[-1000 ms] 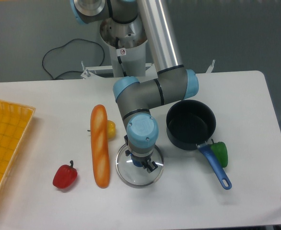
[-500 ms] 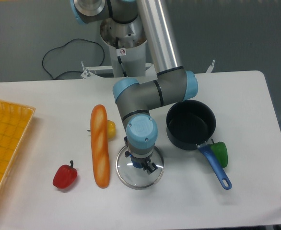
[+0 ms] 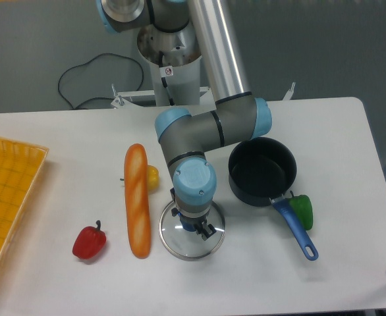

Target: Place the lid on the table

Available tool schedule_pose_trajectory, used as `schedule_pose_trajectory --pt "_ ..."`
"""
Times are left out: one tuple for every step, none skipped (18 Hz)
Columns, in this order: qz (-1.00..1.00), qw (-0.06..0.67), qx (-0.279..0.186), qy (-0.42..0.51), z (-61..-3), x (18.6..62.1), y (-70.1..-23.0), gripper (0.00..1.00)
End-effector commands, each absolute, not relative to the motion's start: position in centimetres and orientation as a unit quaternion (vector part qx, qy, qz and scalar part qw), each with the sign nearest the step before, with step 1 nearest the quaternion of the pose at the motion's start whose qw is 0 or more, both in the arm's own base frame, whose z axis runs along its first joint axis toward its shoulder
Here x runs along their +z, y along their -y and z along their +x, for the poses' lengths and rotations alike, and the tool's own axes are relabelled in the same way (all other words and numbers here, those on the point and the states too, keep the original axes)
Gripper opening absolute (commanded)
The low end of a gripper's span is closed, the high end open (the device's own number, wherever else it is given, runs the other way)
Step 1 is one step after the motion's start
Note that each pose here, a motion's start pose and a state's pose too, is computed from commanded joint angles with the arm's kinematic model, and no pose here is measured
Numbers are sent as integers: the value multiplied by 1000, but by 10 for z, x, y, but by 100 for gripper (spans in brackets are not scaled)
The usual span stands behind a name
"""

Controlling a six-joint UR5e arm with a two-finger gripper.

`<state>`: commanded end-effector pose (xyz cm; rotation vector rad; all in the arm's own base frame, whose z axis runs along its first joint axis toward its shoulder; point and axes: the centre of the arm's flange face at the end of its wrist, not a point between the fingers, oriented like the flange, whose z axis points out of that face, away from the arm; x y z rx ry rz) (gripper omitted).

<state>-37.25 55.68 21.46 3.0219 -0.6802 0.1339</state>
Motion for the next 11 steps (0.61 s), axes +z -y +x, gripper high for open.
schedule_pose_trajectory --pt "974 21 43 219 -372 215 -557 72" --pt "974 21 43 219 -372 215 -557 77" --pt "974 21 44 220 -373 214 -557 83" --pt "974 21 44 220 -373 213 -557 93" --pt "974 21 44 220 -373 213 -557 99" --pt "974 21 43 219 -374 214 -557 100" --pt "975 20 43 219 -374 215 -557 100" --pt "975 20 43 219 -373 215 -557 100" --pt "975 20 43 219 -374 215 -557 100" --pt "975 20 43 219 -374 215 -557 100" --pt "974 19 41 220 -373 217 -557 100"
